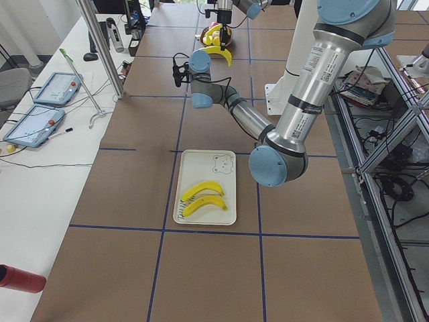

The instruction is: Transfer all bananas from basket to plate

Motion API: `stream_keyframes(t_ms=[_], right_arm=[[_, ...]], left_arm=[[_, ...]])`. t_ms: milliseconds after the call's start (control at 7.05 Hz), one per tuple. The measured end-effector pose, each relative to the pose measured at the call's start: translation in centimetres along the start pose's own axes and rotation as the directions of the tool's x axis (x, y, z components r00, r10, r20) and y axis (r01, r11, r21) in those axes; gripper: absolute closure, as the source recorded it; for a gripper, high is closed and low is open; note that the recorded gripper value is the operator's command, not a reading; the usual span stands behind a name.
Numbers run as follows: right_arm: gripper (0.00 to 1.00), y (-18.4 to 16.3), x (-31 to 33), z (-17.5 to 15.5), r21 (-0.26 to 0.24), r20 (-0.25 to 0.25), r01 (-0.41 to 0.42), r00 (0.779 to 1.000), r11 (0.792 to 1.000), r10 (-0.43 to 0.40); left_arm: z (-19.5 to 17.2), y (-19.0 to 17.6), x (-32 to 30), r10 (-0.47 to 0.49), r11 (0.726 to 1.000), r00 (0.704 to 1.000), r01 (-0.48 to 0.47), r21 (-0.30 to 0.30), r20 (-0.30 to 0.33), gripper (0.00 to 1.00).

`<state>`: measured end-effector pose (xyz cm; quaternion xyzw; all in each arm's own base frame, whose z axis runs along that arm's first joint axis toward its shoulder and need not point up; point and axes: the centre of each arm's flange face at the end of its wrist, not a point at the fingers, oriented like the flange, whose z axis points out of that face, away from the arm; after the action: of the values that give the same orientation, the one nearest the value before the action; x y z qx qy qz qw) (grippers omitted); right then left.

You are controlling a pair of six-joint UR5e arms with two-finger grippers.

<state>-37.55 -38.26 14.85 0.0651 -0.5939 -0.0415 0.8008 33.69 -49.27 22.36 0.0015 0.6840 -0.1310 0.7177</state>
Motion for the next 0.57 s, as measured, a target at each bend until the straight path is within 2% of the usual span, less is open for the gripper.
stream_keyframes(t_ms=[142,425,567], right_arm=[[0.99,0.5,-1.1,0.6,0.000,0.008,0.011,1.000,1.000,-0.011],[0.99,1.6,-3.4,2.1,0.024,0.018,0.028,0.999,0.999,-0.029],[0.99,1.8,-4.0,2.3,0.032,0.021,0.023,0.999,0.999,-0.024]], left_arm=[[1.4,0.7,2.2,-0.019,1.000,0.999,0.019,0.009,-0.043,0.00],[5.5,4.8,4.9,-0.045,0.997,0.987,0.054,0.056,-0.156,0.00],[7.1,6.9,5.4,-0.055,0.996,0.980,0.068,0.059,-0.193,0.00]])
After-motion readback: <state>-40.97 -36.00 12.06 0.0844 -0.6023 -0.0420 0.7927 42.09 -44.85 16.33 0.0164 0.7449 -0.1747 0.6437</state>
